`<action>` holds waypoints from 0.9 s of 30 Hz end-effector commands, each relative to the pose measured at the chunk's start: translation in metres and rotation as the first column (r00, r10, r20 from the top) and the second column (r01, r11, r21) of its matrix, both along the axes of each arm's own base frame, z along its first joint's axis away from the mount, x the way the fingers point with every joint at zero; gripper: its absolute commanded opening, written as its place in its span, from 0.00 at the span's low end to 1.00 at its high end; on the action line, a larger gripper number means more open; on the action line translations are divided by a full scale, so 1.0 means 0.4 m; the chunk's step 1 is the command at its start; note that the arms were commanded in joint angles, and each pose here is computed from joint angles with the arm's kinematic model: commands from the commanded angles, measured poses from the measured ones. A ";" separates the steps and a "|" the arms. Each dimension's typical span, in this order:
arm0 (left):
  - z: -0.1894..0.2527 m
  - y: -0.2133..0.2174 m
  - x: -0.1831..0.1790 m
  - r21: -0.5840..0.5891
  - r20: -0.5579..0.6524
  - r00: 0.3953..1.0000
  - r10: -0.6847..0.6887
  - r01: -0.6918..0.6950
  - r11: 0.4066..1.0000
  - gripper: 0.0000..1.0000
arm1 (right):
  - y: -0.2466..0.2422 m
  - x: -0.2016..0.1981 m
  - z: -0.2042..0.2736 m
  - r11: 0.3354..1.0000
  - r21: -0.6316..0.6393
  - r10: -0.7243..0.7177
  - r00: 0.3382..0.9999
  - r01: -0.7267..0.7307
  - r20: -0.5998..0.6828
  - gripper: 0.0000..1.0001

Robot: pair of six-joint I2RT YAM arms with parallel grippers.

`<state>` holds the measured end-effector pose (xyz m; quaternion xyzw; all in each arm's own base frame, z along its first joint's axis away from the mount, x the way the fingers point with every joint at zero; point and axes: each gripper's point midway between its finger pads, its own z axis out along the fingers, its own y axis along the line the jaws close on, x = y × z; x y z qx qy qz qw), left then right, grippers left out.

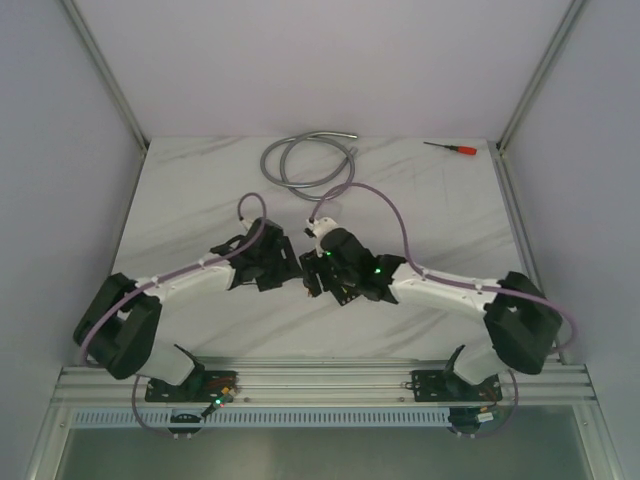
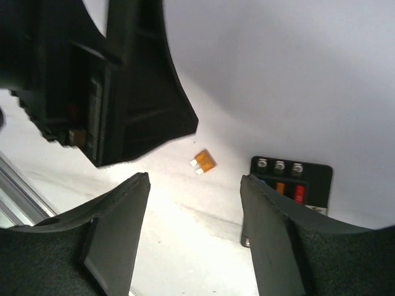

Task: Snap on the fuse box
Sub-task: Pick up the fuse from the center of the board.

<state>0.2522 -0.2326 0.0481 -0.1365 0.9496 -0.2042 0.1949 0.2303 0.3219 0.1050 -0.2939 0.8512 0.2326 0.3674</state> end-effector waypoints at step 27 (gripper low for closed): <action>-0.022 0.232 -0.011 -0.114 0.029 0.969 0.244 -0.239 0.964 1.00 | 0.019 0.002 -0.245 0.910 -0.395 -0.186 0.977 0.130 -0.107 0.39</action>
